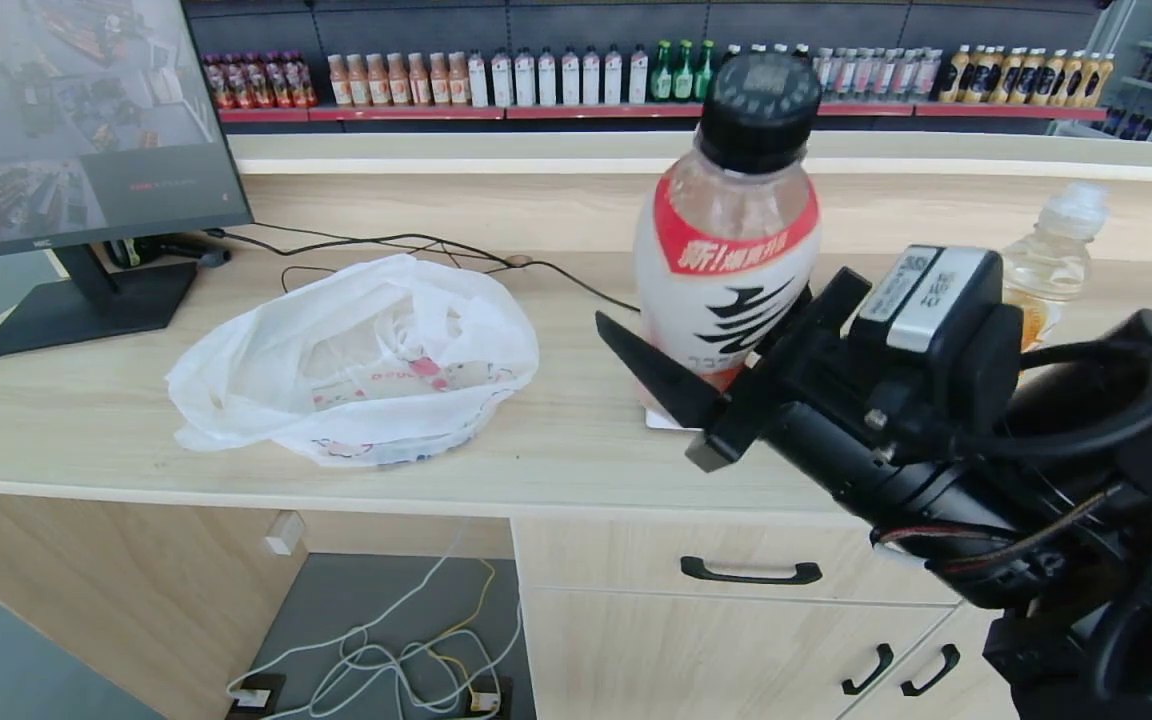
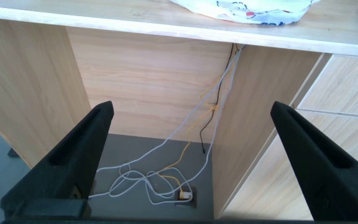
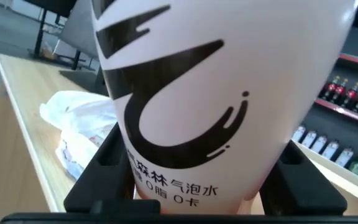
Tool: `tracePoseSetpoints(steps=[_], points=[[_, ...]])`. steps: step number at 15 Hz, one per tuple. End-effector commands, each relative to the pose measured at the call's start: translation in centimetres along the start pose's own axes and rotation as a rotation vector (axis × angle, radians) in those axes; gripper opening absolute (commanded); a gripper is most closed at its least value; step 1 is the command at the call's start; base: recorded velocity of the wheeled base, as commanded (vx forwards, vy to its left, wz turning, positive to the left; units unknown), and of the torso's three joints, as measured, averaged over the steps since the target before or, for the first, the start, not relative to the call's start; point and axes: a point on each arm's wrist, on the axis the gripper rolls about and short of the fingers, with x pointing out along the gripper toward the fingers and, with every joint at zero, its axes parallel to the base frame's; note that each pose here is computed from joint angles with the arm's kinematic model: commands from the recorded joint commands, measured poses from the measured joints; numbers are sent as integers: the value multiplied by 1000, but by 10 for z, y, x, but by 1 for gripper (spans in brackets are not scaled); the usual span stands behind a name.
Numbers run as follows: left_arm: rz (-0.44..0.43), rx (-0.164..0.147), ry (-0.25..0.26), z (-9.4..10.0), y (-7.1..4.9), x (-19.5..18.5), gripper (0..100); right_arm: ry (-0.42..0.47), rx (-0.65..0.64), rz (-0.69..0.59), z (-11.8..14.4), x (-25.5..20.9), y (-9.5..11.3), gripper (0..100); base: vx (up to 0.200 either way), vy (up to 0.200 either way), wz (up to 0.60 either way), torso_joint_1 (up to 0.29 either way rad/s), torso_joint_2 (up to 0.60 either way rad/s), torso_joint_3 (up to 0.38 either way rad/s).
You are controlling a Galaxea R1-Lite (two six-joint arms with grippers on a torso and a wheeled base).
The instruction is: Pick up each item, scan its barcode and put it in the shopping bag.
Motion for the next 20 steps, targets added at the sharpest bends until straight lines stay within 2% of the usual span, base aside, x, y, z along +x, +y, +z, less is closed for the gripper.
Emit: tracePoseSetpoints(steps=[1, 3, 4, 7, 8, 10, 13, 14, 17, 19, 20], points=[[1, 0, 0, 0, 0, 0, 100, 8, 63, -66, -3, 13, -5, 0, 0, 0, 0, 0, 0, 0], [-1, 0, 0, 0, 0, 0, 100, 97, 195, -139, -13, 12, -6, 0, 0, 0, 0, 0, 0, 0], [-1, 0, 0, 0, 0, 0, 100, 114, 248, -173, -13, 16, -8, 0, 0, 0, 0, 0, 0, 0], [-1, 0, 0, 0, 0, 0, 100, 100, 385, -259, -6, 39, -32, 0, 0, 0, 0, 0, 0, 0], [-1, 0, 0, 0, 0, 0, 100, 108, 436, -255, -7, 41, -34, 0, 0, 0, 0, 0, 0, 0], [-1, 0, 0, 0, 0, 0, 100, 112, 535, -293, -15, 44, -54, 0, 0, 0, 0, 0, 0, 0], [-1, 0, 0, 0, 0, 0, 100, 79, 668, -314, -34, 31, -107, 0, 0, 0, 0, 0, 0, 0], [-1, 0, 0, 0, 0, 0, 100, 67, 711, -339, -36, 26, -115, 0, 0, 0, 0, 0, 0, 0], [-1, 0, 0, 0, 0, 0, 100, -39, 866, -359, -28, 20, -119, 0, 0, 0, 0, 0, 0, 0], [-1, 0, 0, 0, 0, 0, 100, -61, 970, -418, -41, 13, -126, 0, 0, 0, 0, 0, 0, 0], [-1, 0, 0, 0, 0, 0, 100, -118, 996, -422, -46, 14, -126, 0, 0, 0, 0, 0, 0, 0]])
